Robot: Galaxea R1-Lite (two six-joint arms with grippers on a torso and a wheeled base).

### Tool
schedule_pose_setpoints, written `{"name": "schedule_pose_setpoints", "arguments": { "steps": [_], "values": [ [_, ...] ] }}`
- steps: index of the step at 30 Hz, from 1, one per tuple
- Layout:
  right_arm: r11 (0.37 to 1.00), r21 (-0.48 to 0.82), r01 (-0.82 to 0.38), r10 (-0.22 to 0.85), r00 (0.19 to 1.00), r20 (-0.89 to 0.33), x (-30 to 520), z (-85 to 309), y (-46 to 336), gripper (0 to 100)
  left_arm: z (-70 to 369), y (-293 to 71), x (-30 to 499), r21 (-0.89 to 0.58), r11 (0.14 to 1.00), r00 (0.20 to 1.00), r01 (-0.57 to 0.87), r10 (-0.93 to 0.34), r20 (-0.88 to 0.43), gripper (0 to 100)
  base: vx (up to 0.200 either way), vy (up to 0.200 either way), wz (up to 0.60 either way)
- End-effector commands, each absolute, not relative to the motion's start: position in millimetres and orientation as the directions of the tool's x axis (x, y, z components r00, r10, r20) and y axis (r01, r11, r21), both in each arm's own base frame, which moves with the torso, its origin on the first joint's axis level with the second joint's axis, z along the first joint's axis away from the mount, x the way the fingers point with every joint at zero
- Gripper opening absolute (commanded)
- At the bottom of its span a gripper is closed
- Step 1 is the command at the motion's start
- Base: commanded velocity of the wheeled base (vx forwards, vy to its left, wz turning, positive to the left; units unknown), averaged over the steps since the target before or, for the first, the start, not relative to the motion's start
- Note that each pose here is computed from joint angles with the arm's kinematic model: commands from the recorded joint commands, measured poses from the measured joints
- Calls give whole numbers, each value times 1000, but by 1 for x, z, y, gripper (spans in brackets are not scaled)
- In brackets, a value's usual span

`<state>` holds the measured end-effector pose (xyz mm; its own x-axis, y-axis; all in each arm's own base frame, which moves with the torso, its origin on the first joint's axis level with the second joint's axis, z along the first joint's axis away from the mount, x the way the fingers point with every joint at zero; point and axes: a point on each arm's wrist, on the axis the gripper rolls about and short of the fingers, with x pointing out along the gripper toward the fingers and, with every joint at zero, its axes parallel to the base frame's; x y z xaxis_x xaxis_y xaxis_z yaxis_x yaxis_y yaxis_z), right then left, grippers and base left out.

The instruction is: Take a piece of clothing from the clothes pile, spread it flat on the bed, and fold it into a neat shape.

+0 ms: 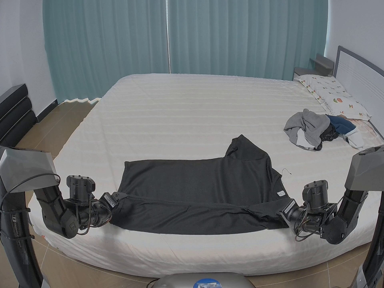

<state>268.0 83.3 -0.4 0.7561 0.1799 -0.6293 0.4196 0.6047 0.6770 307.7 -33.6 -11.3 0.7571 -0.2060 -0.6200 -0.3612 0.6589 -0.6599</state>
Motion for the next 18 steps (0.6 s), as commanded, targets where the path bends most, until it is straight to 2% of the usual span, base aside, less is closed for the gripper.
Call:
{"name": "schedule_pose_setpoints", "arguments": {
  "steps": [1, 4, 5, 11, 15, 18],
  "values": [
    [623, 661, 418, 186, 741, -645, 262, -2, 86, 0, -11, -34, 308, -660, 659, 757, -361, -206, -620, 100, 0, 0, 0],
    [637, 641, 429, 178, 727, -664, 260, -6, 84, 0, -11, -34, 308, -662, 658, 758, -360, -207, -618, 100, 0, 0, 0],
    [640, 632, 436, 175, 719, -673, 259, -7, 83, 100, -11, -34, 308, -662, 658, 758, -360, -207, -618, 100, 0, 0, 0],
    [661, 615, 431, 171, 711, -682, 257, -3, 82, 100, -11, -34, 309, -663, 656, 759, -360, -207, -617, 100, 0, 0, 0],
    [636, 660, 399, 143, 780, -609, 259, 25, 66, 100, -11, -34, 309, -663, 656, 759, -360, -207, -617, 100, 0, 0, 0],
    [629, 664, 404, 115, 796, -594, 262, 35, 55, 100, -11, -34, 309, -664, 656, 760, -359, -207, -616, 100, 0, 0, 0]
  ]
}}
